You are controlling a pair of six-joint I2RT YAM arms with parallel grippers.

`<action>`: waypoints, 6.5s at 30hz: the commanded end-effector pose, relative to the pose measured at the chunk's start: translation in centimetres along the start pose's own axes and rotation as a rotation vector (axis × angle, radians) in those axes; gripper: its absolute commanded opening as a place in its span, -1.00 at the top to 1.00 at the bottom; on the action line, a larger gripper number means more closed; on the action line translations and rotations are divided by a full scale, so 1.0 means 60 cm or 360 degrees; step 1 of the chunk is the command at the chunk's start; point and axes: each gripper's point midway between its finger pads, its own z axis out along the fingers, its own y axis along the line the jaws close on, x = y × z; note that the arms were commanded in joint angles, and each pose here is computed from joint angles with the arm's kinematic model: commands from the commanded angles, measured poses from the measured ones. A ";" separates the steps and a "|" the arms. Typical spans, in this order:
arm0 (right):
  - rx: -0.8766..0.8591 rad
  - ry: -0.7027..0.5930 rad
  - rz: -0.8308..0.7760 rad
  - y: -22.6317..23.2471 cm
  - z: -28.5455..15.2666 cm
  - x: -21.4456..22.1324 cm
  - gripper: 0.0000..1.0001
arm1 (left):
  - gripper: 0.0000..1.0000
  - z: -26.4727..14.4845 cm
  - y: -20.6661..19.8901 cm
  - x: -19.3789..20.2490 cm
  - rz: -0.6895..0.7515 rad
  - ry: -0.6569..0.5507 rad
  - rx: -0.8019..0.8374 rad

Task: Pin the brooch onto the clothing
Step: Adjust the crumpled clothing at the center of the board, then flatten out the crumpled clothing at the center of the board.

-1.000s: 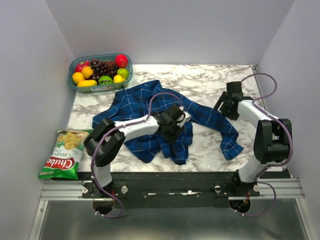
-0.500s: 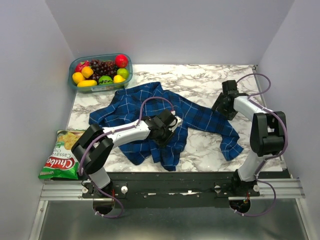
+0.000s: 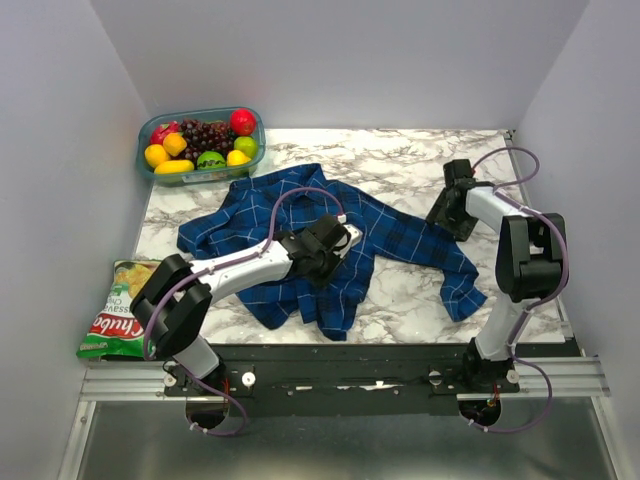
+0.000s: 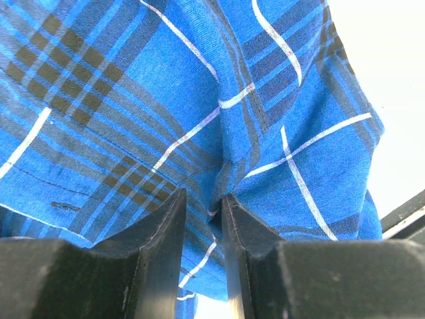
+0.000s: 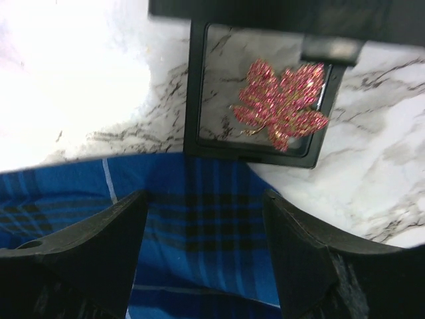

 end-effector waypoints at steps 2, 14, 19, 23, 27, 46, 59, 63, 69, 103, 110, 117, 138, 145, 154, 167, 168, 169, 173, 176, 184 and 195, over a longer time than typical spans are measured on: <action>0.0112 -0.0003 -0.0013 -0.021 0.007 -0.023 -0.54 | 0.28 -0.019 0.011 -0.014 0.0020 -0.0080 -0.0042; 0.0188 0.0053 -0.0018 -0.037 0.027 -0.038 -0.54 | 0.17 -0.062 -0.004 -0.056 0.0046 -0.0330 0.0056; 0.0192 0.0050 -0.0016 -0.037 0.028 -0.040 -0.54 | 0.02 -0.055 -0.013 -0.057 0.0048 -0.0326 0.0103; 0.0193 0.0048 -0.0013 -0.037 0.026 -0.044 -0.54 | -0.06 -0.031 -0.036 -0.049 0.0034 -0.0240 0.0211; 0.0167 0.0001 -0.0019 -0.034 0.012 -0.056 -0.54 | -0.14 -0.016 -0.051 -0.037 0.0033 -0.0174 0.0269; -0.0375 -0.0363 -0.0100 0.021 -0.151 -0.110 -0.63 | -0.14 0.007 -0.143 0.071 -0.0069 0.0132 0.0522; -0.0856 -0.0589 -0.0479 0.158 -0.288 -0.067 -0.55 | -0.74 -0.134 -0.074 -0.099 -0.0141 -0.0422 0.0303; -0.0955 -0.0490 -0.0624 0.218 -0.278 -0.031 -0.52 | -0.69 -0.097 -0.063 -0.077 -0.0256 -0.0319 0.0280; -0.0947 -0.0345 -0.0741 0.281 -0.223 0.007 -0.49 | -0.51 -0.045 -0.094 -0.040 -0.0413 -0.0265 0.0451; -0.0458 0.0030 -0.1137 0.295 -0.023 0.023 -0.15 | -0.19 0.022 -0.082 0.122 -0.0652 -0.0088 0.0420; -0.0399 0.0069 -0.1180 0.286 -0.002 0.027 0.03 | -0.18 0.014 -0.078 0.136 -0.0681 -0.0086 0.0398; -0.0443 0.0125 -0.1181 0.288 0.003 0.041 0.91 | -0.18 0.012 -0.077 0.146 -0.0724 -0.0078 0.0393; -0.0474 -0.0043 -0.0957 0.271 -0.028 -0.059 0.99 | -0.50 -0.063 -0.073 0.071 -0.0670 -0.0272 0.0404; -0.0715 -0.0155 -0.0926 0.291 -0.136 -0.079 0.26 | -0.87 -0.147 -0.006 -0.031 -0.0711 -0.0510 0.0274; -0.1120 -0.0299 -0.0763 0.263 -0.316 -0.012 -0.56 | -0.97 -0.162 0.140 0.052 -0.1332 -0.0577 0.0010; -0.1387 0.0097 -0.0851 0.252 -0.318 0.300 -0.51 | -0.75 -0.107 0.223 0.043 -0.1493 -0.0696 -0.0035; -0.1422 0.0096 -0.0838 0.262 -0.316 0.304 -0.50 | -0.62 -0.093 0.233 0.040 -0.1486 -0.0658 -0.0053; -0.1427 0.0120 -0.0833 0.264 -0.309 0.313 -0.50 | -0.52 -0.087 0.239 0.032 -0.1468 -0.0662 -0.0059; -0.1332 0.0173 -0.0772 0.268 -0.266 0.324 -0.45 | -0.27 -0.057 0.258 0.006 -0.1460 -0.0657 -0.0044; -0.1177 0.0129 -0.0741 0.268 -0.233 0.310 -0.42 | -0.23 -0.040 0.265 -0.027 -0.1410 -0.0653 -0.0011; -0.0983 0.0111 -0.0662 0.277 -0.180 0.264 -0.40 | -0.21 0.019 0.302 -0.119 -0.1265 -0.0570 -0.0009; -0.0984 -0.0021 -0.0700 0.298 -0.207 0.183 -0.47 | -0.80 -0.088 0.296 -0.257 -0.0883 -0.0771 -0.0095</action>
